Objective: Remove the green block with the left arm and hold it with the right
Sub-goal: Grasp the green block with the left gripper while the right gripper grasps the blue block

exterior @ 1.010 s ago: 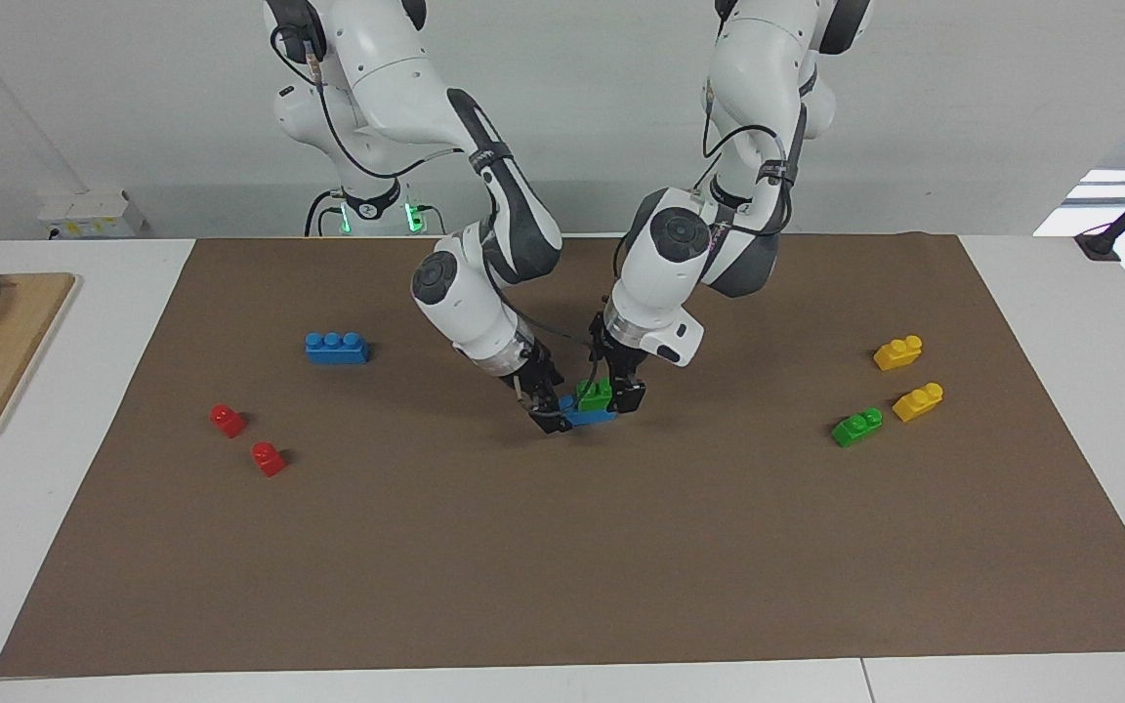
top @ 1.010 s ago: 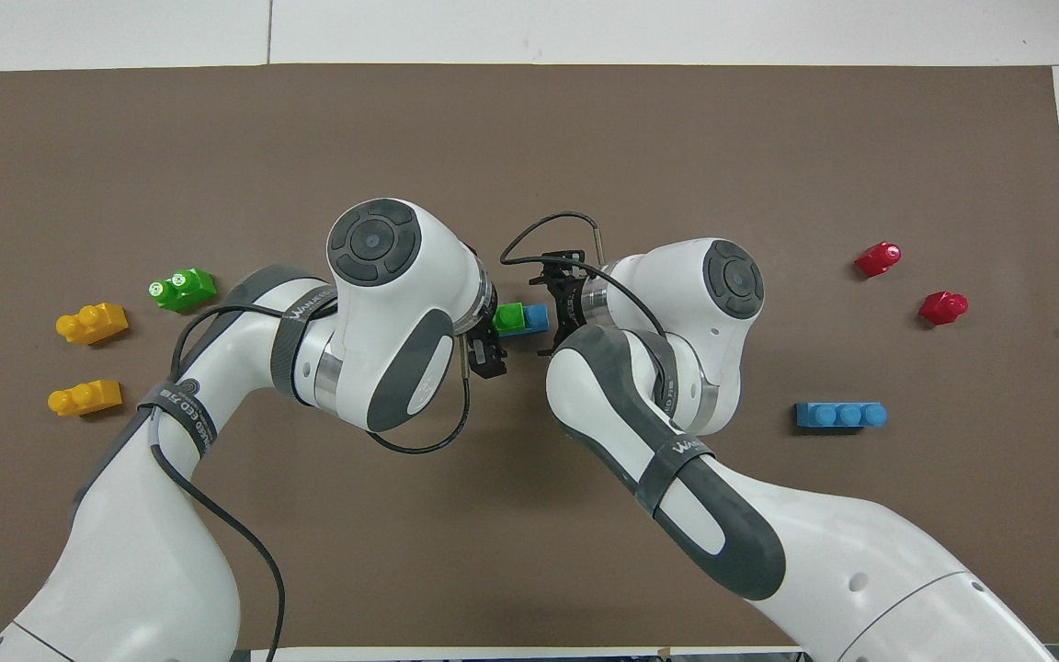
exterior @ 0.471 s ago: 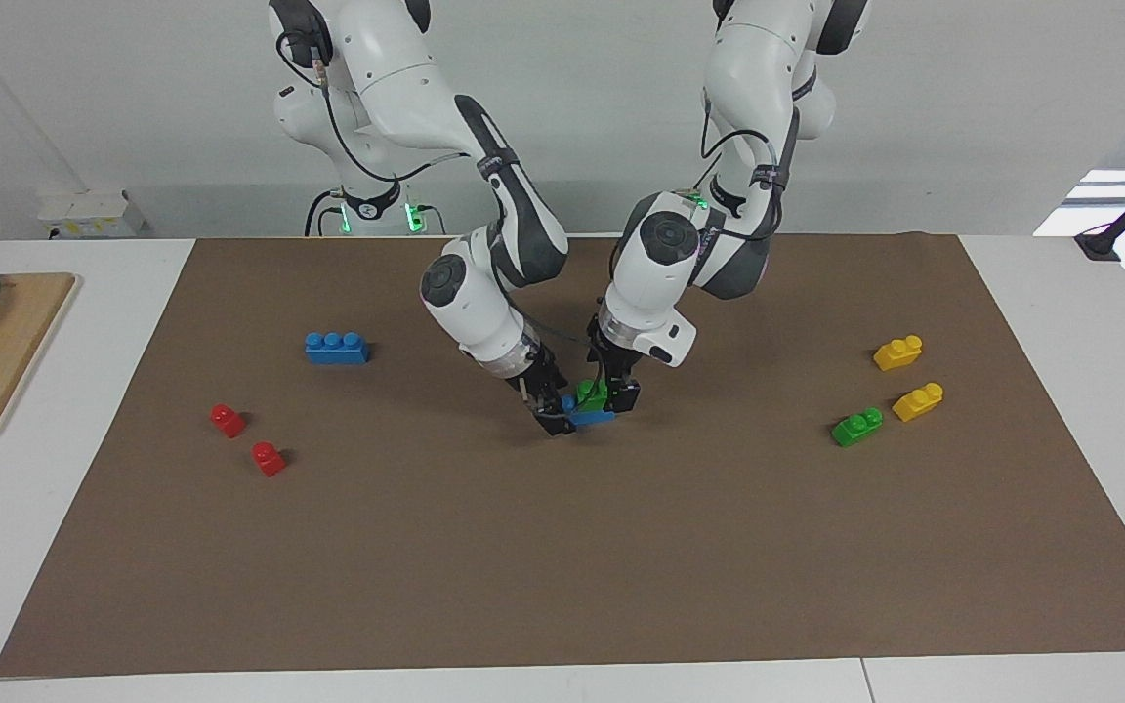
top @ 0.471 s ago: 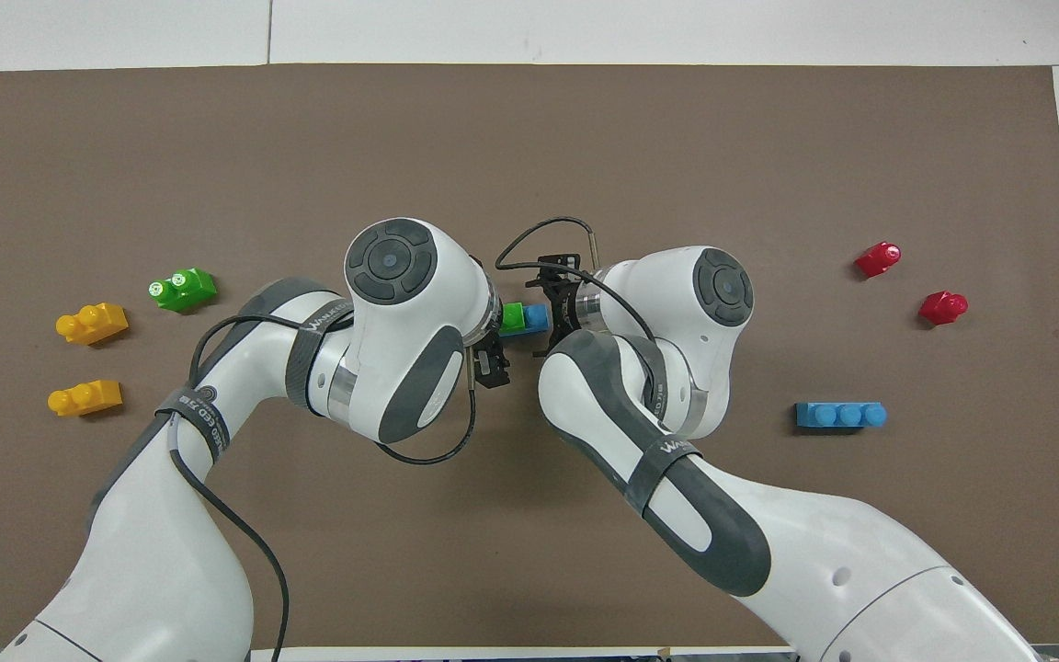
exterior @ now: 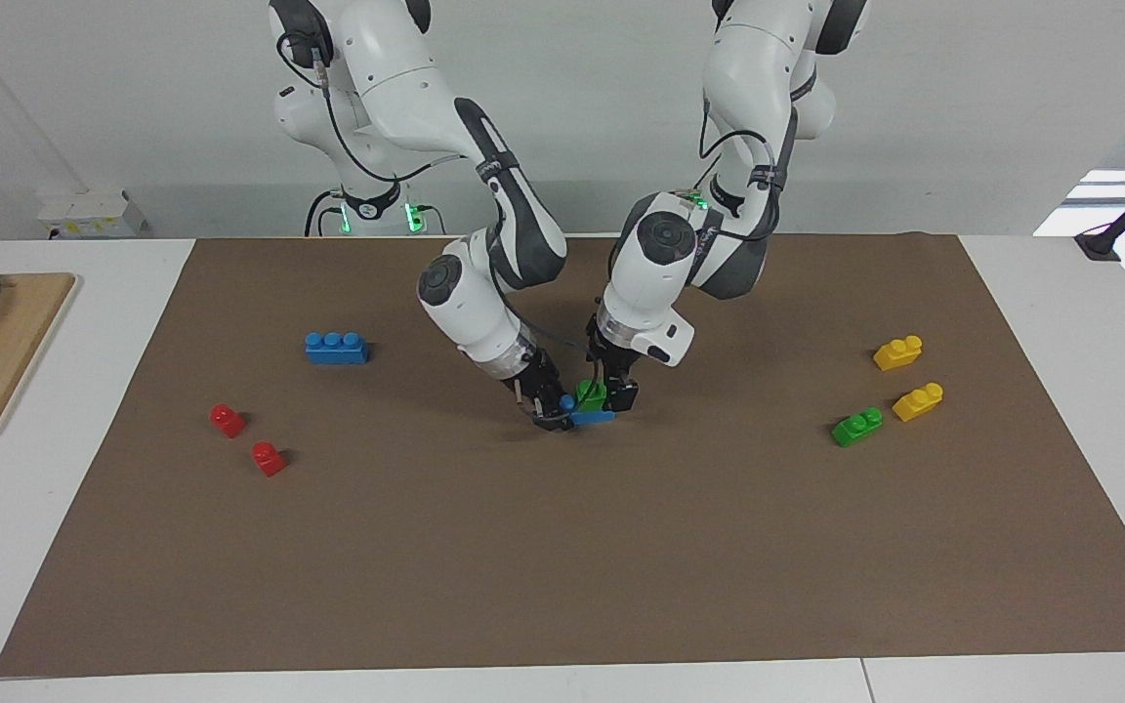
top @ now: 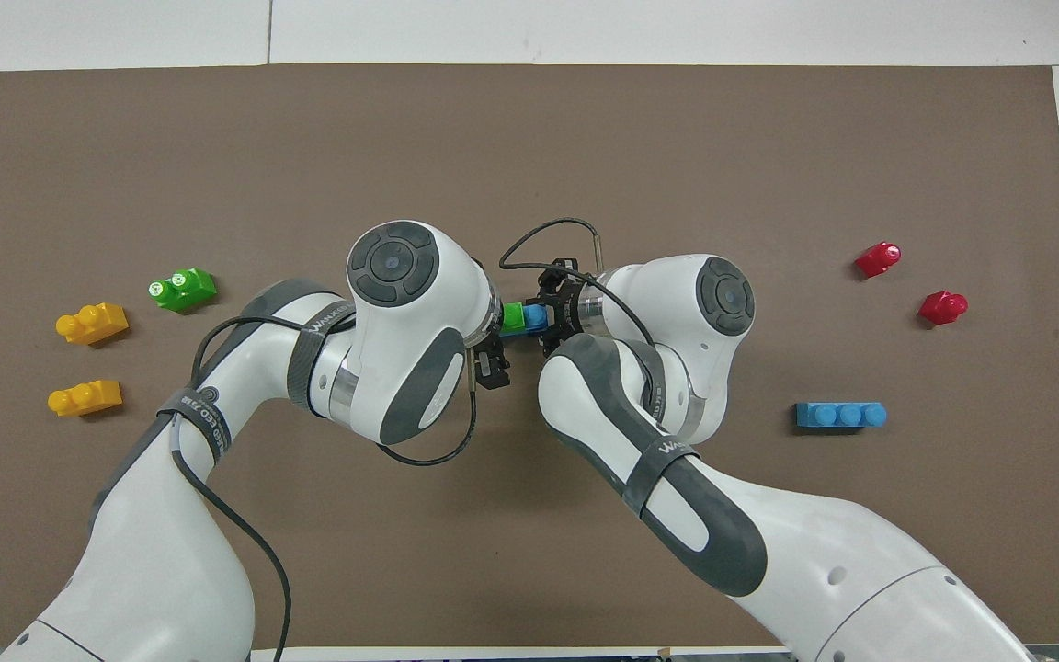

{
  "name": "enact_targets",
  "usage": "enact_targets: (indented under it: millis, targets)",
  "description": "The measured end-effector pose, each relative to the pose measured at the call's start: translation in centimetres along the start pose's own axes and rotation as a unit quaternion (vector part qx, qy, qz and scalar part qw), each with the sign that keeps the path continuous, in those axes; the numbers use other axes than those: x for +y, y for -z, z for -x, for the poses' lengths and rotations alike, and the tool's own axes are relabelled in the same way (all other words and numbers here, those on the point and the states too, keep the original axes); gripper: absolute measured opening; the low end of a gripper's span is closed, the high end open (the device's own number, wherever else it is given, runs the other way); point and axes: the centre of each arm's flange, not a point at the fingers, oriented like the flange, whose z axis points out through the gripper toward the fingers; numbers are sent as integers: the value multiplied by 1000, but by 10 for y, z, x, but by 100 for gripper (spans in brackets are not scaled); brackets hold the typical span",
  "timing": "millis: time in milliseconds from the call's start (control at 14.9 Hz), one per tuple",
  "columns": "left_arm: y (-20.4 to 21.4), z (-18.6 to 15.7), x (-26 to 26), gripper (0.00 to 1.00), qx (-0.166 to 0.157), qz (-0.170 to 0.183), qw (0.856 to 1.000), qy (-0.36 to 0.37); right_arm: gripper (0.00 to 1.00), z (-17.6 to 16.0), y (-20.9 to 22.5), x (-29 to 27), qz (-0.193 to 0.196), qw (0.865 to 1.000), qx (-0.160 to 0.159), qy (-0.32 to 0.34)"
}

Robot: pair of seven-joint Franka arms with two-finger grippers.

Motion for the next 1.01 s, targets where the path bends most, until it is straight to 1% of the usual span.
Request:
enact_targets:
  millis: [67, 404, 471, 606, 808, 875, 1010]
  targets:
    - [0, 0, 0, 100, 0, 0, 1000, 0, 34, 3, -1, 2, 1, 1000, 0, 2]
    - [0, 0, 0, 100, 0, 0, 1000, 1, 34, 3, -1, 1, -9, 1000, 2, 3]
    - [0, 0, 0, 98, 0, 0, 1000, 3, 34, 3, -1, 1, -10, 1000, 3, 3]
    - [0, 0, 0, 76, 0, 0, 1000, 5, 34, 3, -1, 1, -11, 1000, 3, 3]
    - [5, -2, 8, 43, -6, 17, 1000, 6, 34, 3, -1, 2, -10, 1000, 3, 3]
    - [5, -2, 8, 37, -5, 18, 1000, 5, 34, 3, -1, 2, -10, 1000, 3, 3]
    - [5, -2, 8, 37, -4, 19, 1000, 3, 34, 3, -1, 2, -10, 1000, 3, 3]
